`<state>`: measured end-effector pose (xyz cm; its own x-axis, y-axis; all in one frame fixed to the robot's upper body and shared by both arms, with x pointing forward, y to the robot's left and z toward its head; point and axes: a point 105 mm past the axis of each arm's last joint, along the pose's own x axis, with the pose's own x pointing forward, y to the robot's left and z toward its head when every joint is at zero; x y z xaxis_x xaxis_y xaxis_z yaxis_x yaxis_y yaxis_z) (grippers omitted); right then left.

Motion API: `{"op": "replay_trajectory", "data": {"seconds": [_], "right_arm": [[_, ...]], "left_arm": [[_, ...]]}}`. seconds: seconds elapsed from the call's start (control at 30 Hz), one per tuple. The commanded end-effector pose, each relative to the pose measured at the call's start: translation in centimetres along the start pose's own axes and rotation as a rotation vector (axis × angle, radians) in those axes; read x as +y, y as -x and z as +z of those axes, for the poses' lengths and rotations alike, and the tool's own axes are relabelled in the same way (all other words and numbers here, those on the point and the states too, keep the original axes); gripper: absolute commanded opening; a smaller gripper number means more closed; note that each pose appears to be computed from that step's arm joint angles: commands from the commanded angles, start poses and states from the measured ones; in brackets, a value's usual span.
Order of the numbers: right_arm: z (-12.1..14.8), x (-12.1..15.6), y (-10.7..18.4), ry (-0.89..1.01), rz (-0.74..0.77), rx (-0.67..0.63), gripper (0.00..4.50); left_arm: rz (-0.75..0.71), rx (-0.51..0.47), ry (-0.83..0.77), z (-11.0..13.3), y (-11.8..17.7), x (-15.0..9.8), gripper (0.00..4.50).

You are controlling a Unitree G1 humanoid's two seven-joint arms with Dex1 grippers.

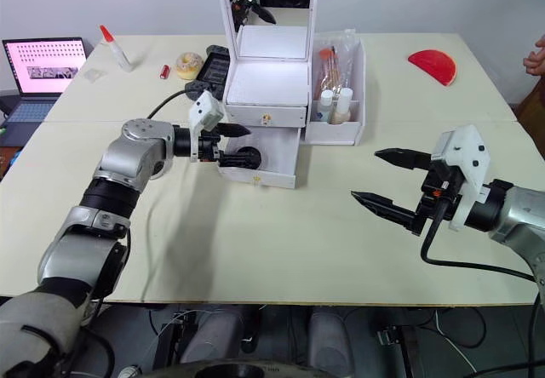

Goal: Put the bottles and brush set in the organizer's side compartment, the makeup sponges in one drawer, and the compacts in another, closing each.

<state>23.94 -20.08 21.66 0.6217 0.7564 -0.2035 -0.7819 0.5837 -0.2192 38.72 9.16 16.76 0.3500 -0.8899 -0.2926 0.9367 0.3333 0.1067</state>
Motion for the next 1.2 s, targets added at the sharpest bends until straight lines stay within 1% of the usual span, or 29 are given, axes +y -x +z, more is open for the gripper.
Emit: {"op": "replay_trajectory", "data": {"seconds": [0.03, 0.13, 0.23, 0.33, 0.43, 0.47, 0.57, 0.67, 0.7, 0.8, 0.87, 1.0, 1.2], "right_arm": [[1.0, -0.4, 0.5, 0.044, -0.030, -0.034, 4.50], [0.5, -1.5, 1.5, 0.037, -0.093, -0.024, 4.50], [-0.6, -2.3, 2.8, 0.020, -0.147, -0.006, 4.50], [-2.2, -3.3, 4.7, -0.006, -0.214, 0.023, 4.50], [-3.5, -4.1, 7.1, -0.033, -0.270, 0.039, 4.50], [-3.7, -4.4, 7.7, -0.039, -0.286, 0.037, 4.50], [-5.0, -5.1, 10.3, -0.060, -0.340, 0.072, 4.50], [-6.1, -6.1, 12.8, -0.073, -0.407, 0.111, 4.50], [-6.4, -6.4, 13.5, -0.080, -0.426, 0.119, 4.50], [-7.4, -6.5, 14.3, -0.097, -0.439, 0.145, 4.50], [-7.8, -6.4, 14.1, -0.105, -0.427, 0.145, 4.50], [-8.1, -6.4, 13.3, -0.110, -0.413, 0.130, 4.50], [-8.3, -6.3, 13.2, -0.111, -0.415, 0.125, 4.50]], "left_arm": [[0.020, -0.071, -0.037, 2.5, 2.2, 0.4, 4.46], [0.028, -0.093, -0.008, 2.3, 6.7, -0.3, 4.46], [0.096, -0.050, 0.027, 0.8, 11.2, -1.0, 4.46], [0.239, 0.018, 0.068, -1.2, 16.1, -1.2, 4.46], [0.421, 0.090, 0.114, -3.5, 21.1, -1.3, 4.46], [0.462, 0.106, 0.119, -4.0, 22.2, -1.5, 4.46], [0.661, 0.154, 0.156, -5.9, 27.0, -1.8, 4.46], [0.806, 0.159, 0.177, -6.6, 30.1, -2.5, 4.46], [0.850, 0.167, 0.191, -7.2, 31.2, -2.7, 4.46], [0.923, 0.210, 0.219, -9.0, 33.3, -3.7, 4.46], [0.936, 0.207, 0.230, -9.5, 33.6, -4.0, 4.46], [0.921, 0.183, 0.233, -9.5, 33.0, -4.1, 4.46], [0.901, 0.171, 0.228, -9.0, 32.4, -3.9, 4.46]]}}
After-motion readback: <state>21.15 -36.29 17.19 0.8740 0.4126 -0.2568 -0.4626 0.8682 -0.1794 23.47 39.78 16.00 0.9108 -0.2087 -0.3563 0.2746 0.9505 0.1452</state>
